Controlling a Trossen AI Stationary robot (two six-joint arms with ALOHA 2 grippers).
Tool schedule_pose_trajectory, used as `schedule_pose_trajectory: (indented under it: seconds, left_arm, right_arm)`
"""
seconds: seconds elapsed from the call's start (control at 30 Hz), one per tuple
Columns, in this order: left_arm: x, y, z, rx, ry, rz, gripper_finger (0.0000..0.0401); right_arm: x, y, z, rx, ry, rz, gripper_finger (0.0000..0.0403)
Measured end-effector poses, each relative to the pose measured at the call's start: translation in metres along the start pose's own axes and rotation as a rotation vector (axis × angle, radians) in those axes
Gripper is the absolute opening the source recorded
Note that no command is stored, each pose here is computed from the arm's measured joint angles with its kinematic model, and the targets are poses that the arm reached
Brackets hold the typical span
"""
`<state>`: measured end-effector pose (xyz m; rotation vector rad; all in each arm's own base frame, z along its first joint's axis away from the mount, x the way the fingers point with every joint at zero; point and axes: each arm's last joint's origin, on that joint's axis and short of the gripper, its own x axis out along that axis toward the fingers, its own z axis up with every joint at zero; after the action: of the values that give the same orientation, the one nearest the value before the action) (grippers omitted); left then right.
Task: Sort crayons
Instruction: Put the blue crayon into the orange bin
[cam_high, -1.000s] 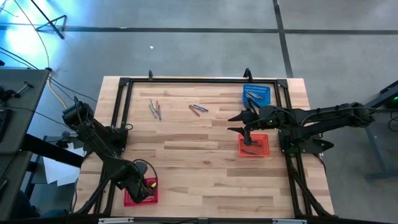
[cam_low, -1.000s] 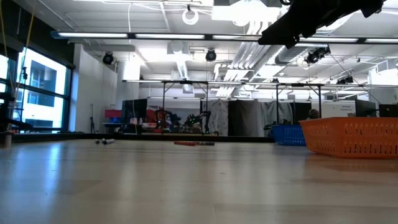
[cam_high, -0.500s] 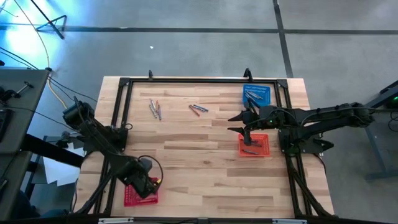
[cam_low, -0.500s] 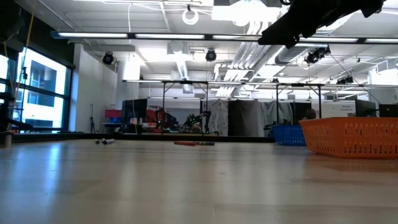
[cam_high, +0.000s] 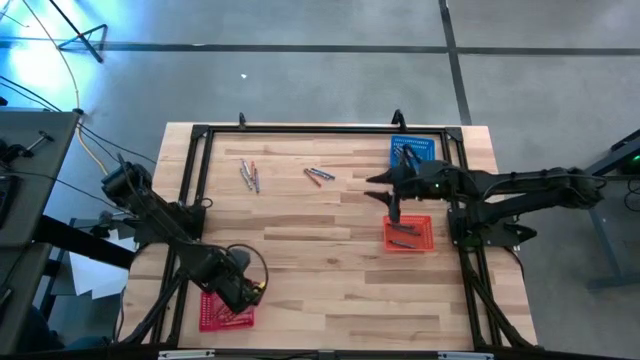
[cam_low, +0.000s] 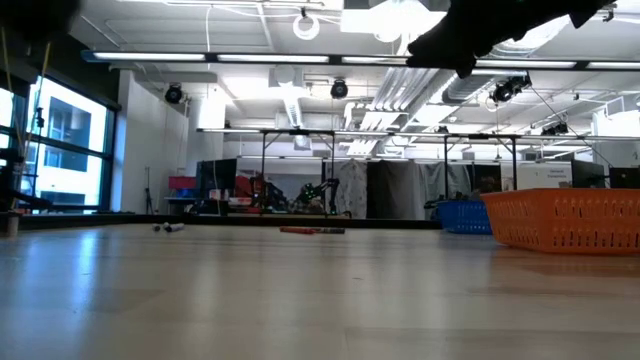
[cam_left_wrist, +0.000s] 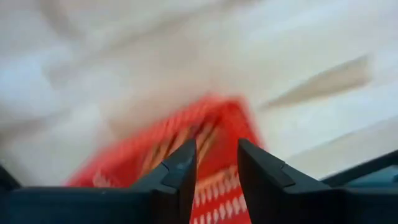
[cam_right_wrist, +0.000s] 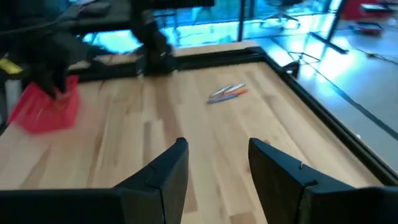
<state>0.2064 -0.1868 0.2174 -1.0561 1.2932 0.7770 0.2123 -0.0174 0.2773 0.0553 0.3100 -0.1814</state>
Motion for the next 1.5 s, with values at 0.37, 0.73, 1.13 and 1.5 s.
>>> schedule_pose_trajectory:
  seconds: [0.37,0.73,1.13,1.5]
  left_arm:
    - [-0.063,-0.037,0.051,0.326,-0.851,-0.106,0.0099]
    - [-0.075,-0.040,0.091,0.417,-1.361,0.158,0.0099]
    - [-0.056,-0.013,0.129,0.385,-1.399,0.408,0.0099]
    - [-0.055,-0.014,0.133,0.267,-1.422,0.319,0.0099]
  right_arm:
    - [0.036,-0.022,-0.022,0.108,0.191,-0.010,0.0161]
    - [0.119,-0.048,-0.023,0.030,0.531,-0.130,0.0161]
    - [0.202,-0.095,-0.037,-0.038,0.736,-0.183,0.0161]
    - [0.217,-0.108,-0.043,-0.146,0.861,-0.164,0.0161]
